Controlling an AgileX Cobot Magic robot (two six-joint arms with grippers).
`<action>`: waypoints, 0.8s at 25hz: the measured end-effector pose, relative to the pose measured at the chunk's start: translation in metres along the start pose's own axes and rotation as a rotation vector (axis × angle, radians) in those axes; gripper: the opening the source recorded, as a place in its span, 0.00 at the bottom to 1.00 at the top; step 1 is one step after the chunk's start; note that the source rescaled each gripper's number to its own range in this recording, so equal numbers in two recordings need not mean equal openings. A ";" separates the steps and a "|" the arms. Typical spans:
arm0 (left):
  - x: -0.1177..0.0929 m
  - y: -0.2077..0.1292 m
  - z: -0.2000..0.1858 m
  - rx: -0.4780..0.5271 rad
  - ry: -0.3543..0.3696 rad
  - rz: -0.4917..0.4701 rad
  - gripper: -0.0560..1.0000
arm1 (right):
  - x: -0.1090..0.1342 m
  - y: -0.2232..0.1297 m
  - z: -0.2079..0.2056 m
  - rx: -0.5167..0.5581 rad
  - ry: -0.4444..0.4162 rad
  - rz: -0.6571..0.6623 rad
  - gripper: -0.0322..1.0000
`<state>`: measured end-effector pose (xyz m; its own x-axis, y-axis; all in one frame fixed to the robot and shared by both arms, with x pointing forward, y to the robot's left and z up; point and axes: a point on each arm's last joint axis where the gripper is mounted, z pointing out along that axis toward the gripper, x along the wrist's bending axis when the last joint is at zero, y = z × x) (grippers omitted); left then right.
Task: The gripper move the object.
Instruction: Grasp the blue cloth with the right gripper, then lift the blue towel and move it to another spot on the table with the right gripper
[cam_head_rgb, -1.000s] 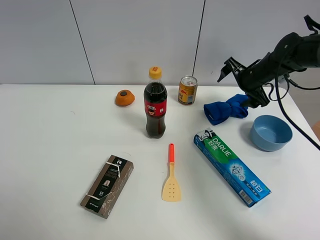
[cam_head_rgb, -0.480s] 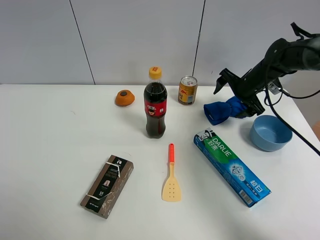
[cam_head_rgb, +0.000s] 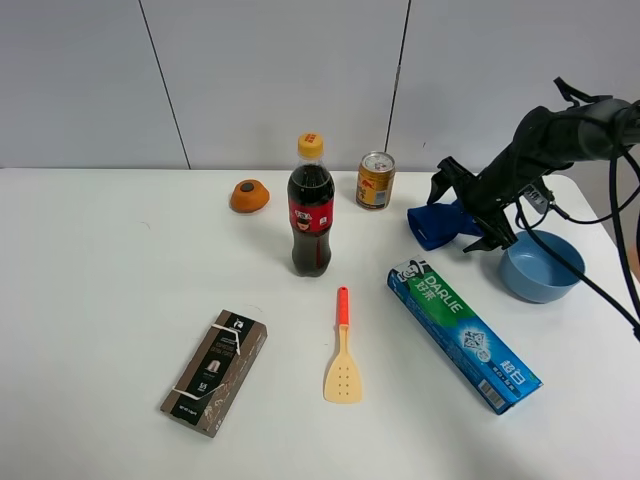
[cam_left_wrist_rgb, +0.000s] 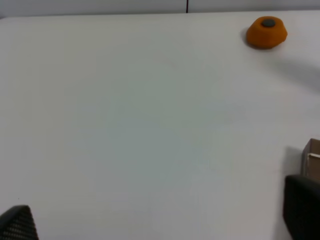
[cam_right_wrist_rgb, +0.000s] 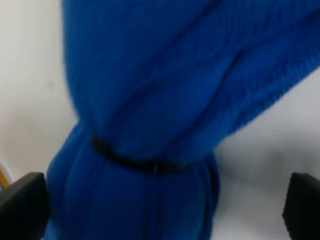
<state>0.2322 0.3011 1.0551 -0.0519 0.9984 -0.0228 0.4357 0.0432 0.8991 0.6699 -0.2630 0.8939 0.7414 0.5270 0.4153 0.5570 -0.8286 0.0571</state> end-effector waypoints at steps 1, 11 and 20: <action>0.000 0.000 0.000 0.000 0.000 0.000 1.00 | 0.000 0.000 0.004 0.007 0.005 0.025 0.92; 0.000 0.000 0.000 0.000 0.000 0.000 1.00 | 0.006 0.005 0.017 -0.011 0.121 0.164 0.31; 0.000 0.000 0.000 0.000 0.000 0.000 1.00 | 0.006 0.001 0.019 0.037 0.123 0.153 0.03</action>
<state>0.2322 0.3011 1.0551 -0.0519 0.9984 -0.0228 0.4357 0.0432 0.8991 0.6821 -0.2570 0.8795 0.7684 0.3661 0.5249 0.4562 -0.8886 -0.0480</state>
